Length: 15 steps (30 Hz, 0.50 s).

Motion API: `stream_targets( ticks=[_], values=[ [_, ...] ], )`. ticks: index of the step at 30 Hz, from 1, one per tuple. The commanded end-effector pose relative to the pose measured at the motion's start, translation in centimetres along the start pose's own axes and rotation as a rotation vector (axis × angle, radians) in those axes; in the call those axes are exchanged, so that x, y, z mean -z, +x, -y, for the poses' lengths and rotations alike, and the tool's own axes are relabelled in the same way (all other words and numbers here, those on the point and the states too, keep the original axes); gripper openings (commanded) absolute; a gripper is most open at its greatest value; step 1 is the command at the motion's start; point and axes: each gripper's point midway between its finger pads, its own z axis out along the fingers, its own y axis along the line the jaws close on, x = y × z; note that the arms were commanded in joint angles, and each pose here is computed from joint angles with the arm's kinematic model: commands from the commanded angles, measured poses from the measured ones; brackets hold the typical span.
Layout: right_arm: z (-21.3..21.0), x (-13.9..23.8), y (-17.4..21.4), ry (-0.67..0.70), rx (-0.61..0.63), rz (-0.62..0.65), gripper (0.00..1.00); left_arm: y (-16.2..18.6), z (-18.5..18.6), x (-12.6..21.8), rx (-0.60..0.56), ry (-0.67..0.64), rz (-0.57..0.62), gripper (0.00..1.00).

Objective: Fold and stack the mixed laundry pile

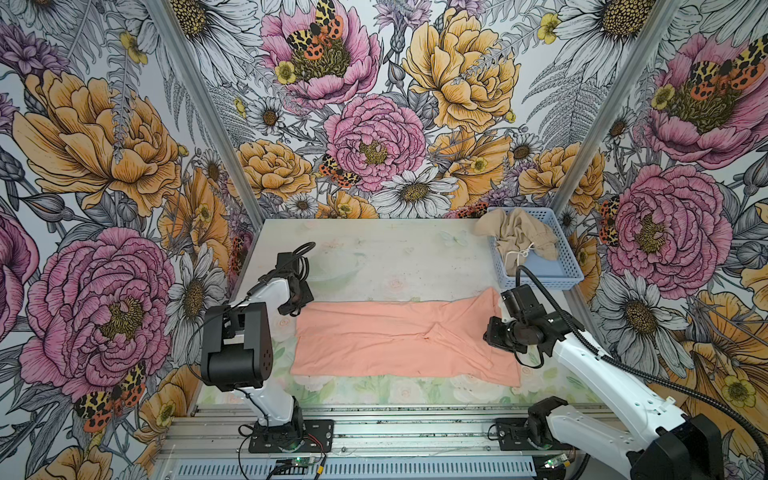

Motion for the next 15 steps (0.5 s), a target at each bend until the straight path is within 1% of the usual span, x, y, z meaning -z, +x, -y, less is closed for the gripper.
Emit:
stream_targets(
  ticks=[1,2,5,6,9,12,15],
  values=[
    [-0.9,0.5,-1.1,-0.017,0.024,0.042,0.27,-1.3,-0.3,0.1,-0.001,-0.030,0.040,0.12],
    [-1.0,0.5,-1.2,-0.021,0.026,0.044,0.27,-1.4,-0.5,0.2,0.002,-0.038,0.043,0.16],
    [-1.3,0.4,-1.5,-0.029,0.035,0.041,0.27,-1.8,-1.1,1.0,0.011,-0.067,0.066,0.33],
    [-1.4,0.2,-1.6,-0.029,0.036,0.035,0.27,-2.3,-1.8,1.6,0.018,-0.106,0.091,0.37],
    [-1.7,-0.1,-1.9,-0.037,0.040,0.036,0.27,-3.0,-2.3,3.6,0.033,-0.123,0.153,0.48],
    [-2.0,-0.6,-2.2,-0.040,0.047,0.034,0.28,-3.1,-1.8,5.4,0.026,-0.097,0.194,0.51],
    [-2.5,-1.6,-2.5,-0.052,0.056,0.015,0.28,-2.1,-0.5,6.3,0.005,-0.065,0.186,0.51]
  ],
)
